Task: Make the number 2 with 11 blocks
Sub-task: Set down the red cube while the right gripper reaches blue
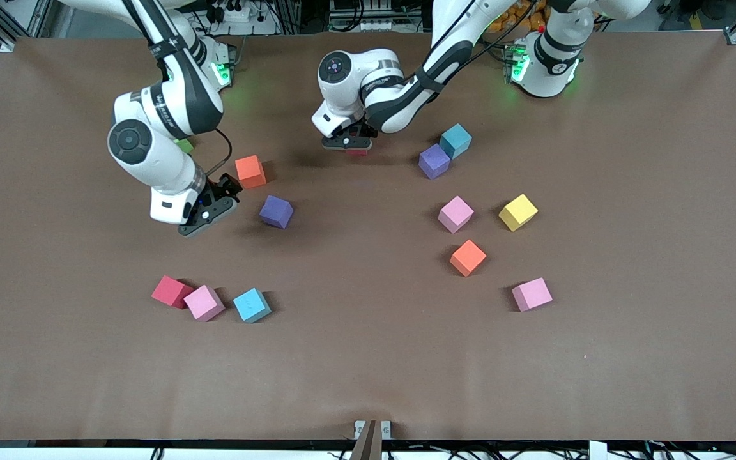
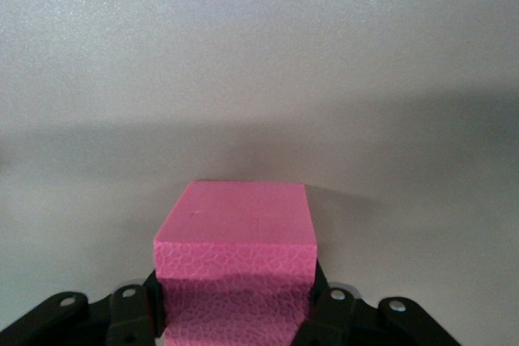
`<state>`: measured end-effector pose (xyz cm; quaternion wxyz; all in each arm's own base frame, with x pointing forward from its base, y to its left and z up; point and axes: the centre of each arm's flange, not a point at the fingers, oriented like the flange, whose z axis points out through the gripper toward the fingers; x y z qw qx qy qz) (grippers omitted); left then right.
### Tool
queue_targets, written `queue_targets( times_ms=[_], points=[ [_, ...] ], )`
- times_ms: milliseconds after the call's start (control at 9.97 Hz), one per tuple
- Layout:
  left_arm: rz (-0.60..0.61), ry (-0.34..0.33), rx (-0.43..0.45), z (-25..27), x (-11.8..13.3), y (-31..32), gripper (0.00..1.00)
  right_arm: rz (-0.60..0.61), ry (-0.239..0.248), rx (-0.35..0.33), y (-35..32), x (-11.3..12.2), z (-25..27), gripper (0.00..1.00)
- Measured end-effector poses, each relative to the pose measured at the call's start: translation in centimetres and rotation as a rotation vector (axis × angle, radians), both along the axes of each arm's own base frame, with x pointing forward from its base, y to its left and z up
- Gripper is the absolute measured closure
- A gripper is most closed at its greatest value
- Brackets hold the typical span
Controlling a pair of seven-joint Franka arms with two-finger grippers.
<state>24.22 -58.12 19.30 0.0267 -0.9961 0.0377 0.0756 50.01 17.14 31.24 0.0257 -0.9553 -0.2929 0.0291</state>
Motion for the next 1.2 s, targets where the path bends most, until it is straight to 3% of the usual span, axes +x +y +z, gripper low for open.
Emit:
queue_targets(
  times_ms=[100,401,602,802,1003,1203],
  points=[
    [-0.001,0.0,0.0,0.0,0.0,0.0,0.38,0.013,0.003,0.0,0.6,-0.3,0.0,0.0],
    [0.008,-0.009,0.028,0.4,1.4,0.6,0.01,0.096,0.014,-0.002,3.4,-1.5,-0.2,0.0],
    [0.026,-0.039,0.036,3.4,3.1,0.8,0.0,0.193,0.016,-0.003,7.6,-3.5,-0.4,0.0],
    [0.068,-0.075,0.049,7.6,5.4,1.9,0.0,0.335,-0.024,-0.003,11.1,-5.1,-0.5,0.0],
    [0.163,-0.099,0.06,11.0,9.8,5.4,0.0,0.514,-0.052,0.002,11.8,-5.2,-1.2,0.0],
    [0.258,-0.105,0.102,11.0,13.7,11.1,0.0,0.616,-0.085,0.012,11.3,-5.3,-2.2,0.0]
  ],
)
